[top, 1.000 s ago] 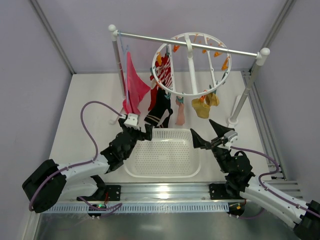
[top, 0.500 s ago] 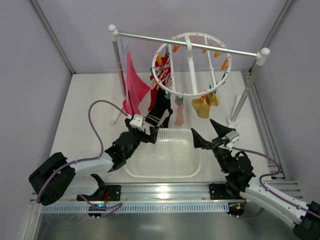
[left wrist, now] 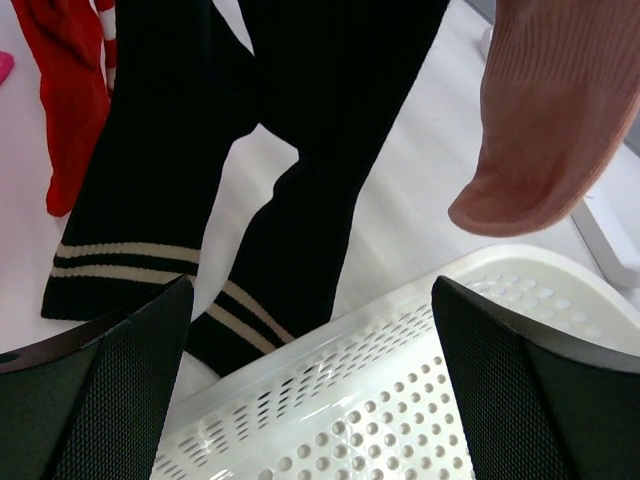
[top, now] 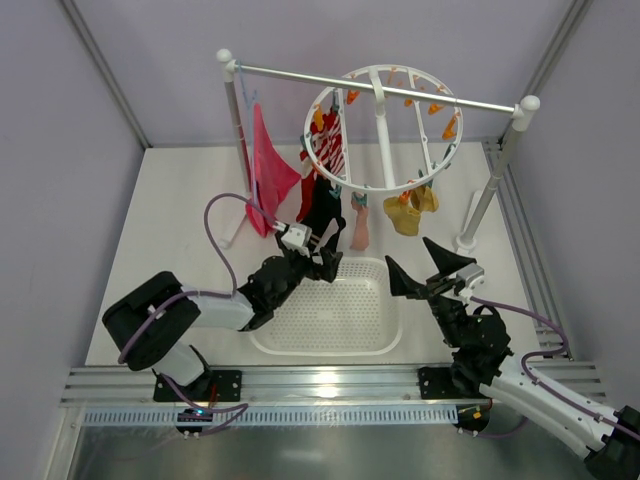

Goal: Remove the socks clipped to the hanger

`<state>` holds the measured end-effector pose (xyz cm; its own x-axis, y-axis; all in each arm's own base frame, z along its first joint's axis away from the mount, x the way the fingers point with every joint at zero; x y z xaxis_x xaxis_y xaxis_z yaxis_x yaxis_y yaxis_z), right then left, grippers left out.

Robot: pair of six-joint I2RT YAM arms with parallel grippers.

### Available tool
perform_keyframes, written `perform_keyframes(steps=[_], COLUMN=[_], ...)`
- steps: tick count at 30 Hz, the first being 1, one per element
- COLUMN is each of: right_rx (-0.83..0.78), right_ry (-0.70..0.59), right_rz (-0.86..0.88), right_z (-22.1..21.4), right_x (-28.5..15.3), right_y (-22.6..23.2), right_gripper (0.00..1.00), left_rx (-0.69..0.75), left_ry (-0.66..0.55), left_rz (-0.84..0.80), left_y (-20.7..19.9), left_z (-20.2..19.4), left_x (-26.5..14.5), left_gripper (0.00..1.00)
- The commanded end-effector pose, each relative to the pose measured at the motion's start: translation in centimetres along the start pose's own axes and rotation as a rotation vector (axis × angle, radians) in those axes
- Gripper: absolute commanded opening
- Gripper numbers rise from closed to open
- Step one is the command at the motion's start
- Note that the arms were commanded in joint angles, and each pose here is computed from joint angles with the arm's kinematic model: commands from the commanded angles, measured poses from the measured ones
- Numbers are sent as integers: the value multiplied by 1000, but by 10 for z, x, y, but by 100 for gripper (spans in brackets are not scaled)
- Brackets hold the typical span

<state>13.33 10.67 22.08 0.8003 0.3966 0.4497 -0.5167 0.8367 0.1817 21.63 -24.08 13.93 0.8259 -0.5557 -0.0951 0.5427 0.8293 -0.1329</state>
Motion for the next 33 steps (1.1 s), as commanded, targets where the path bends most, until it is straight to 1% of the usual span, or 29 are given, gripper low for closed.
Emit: perform_keyframes(steps=[1, 6, 12, 15, 17, 20, 21, 23, 24, 25, 26, 27, 28, 29, 33], right_rx=[-38, -37, -35, -35, -36, -34, -34, -34, -35, -32, -34, -34, -32, -32, -35], right_ry=[133, 135, 131, 129, 130, 134, 131, 132, 132, 131, 133, 131, 131, 131, 134], right_rz=[-3, -1, 4, 4, 4, 10, 9, 10, 9, 10, 13, 10, 12, 15, 16], right_z=[-56, -57, -57, -56, -57, -57, -57, -57, -57, -57, -57, -57, -57, -57, -57], right_x=[-32, -32, -33, -33, -33, -33, -33, -33, -33, -33, -34, -34, -33, -34, -33], right_y=[-12, -12, -12, -12, -12, -12, -12, -12, -12, -12, -12, -12, -12, -11, -11], right_gripper=[100, 100, 100, 100, 99, 100, 100, 100, 100, 100, 100, 100, 100, 100, 100], left_rx=[-73, -84, -27, -27, -32, -37, -36, -35, -36, -32, -32, -32, -28, -24, 12], left_ry=[-131, -139, -132, -133, -133, -121, -117, -113, -110, -99, -98, -98, -101, -101, -130], left_rz=[-8, 25, 80, 136, 183, 242, 246, 250, 255, 259, 263, 263, 259, 257, 251], left_y=[-9, -15, -27, -27, -24, -22, -22, -23, -23, -23, -23, -23, -25, -25, -28], left_z=[21, 18, 12, 11, 12, 12, 11, 10, 9, 7, 8, 9, 10, 11, 12], left_x=[14, 32, 40, 44, 46, 49, 50, 53, 53, 54, 55, 55, 54, 53, 39], left_gripper=[100, 100, 100, 99, 95, 83, 75, 67, 54, 46, 36, 16, 7, 0, 0])
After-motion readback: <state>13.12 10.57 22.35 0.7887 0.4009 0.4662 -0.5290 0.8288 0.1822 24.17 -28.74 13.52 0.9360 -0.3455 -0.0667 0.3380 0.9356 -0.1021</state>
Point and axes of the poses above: each gripper's point midway between its finger pads, its own x axis out along the fingers, its own y axis along the line the jaws close on, z = x × y, the point moved 10 cm from there along -x, back along the fingers, and after that the axes turned 6 degrees about x, right-handed, at the moved point
